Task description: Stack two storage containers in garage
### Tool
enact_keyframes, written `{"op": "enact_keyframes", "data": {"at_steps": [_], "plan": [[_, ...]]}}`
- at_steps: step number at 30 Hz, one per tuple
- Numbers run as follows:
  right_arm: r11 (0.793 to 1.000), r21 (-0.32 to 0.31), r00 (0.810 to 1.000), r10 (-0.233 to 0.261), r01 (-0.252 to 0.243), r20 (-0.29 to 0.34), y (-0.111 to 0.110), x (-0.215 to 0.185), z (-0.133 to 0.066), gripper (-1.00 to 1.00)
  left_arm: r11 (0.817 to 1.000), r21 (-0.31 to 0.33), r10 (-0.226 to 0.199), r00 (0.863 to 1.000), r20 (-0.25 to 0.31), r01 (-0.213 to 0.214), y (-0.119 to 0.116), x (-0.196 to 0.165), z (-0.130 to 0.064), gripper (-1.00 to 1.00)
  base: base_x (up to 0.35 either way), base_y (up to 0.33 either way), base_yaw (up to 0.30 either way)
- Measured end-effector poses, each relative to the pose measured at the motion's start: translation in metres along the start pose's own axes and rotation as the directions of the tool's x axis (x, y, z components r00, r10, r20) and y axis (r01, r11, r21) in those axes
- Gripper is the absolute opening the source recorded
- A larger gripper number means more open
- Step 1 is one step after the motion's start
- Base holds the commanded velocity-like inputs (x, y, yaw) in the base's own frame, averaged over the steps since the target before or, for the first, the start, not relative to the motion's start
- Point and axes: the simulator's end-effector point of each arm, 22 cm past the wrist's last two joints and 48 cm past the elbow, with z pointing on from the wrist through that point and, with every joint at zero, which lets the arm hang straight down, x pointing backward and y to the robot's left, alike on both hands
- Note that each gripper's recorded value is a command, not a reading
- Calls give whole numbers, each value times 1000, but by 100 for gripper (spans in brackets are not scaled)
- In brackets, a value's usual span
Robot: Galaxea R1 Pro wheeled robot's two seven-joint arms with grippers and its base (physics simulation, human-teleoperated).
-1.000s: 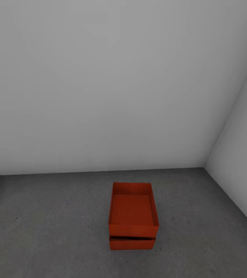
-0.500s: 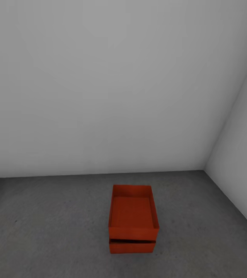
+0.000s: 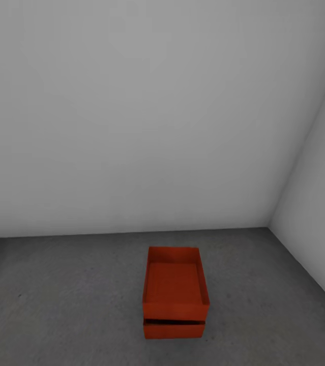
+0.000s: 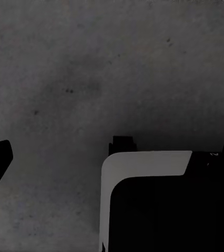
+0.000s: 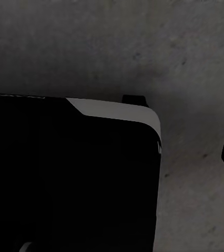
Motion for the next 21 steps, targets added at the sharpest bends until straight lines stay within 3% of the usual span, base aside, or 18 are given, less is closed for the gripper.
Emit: {"op": "enact_keyframes", "data": {"at_steps": [21], "plan": [[1000, -1, 999, -2, 2, 32, 1, -13, -2, 100, 1000, 3, 2, 1000, 31, -2, -2, -11, -5, 100, 0, 0, 0]]}}
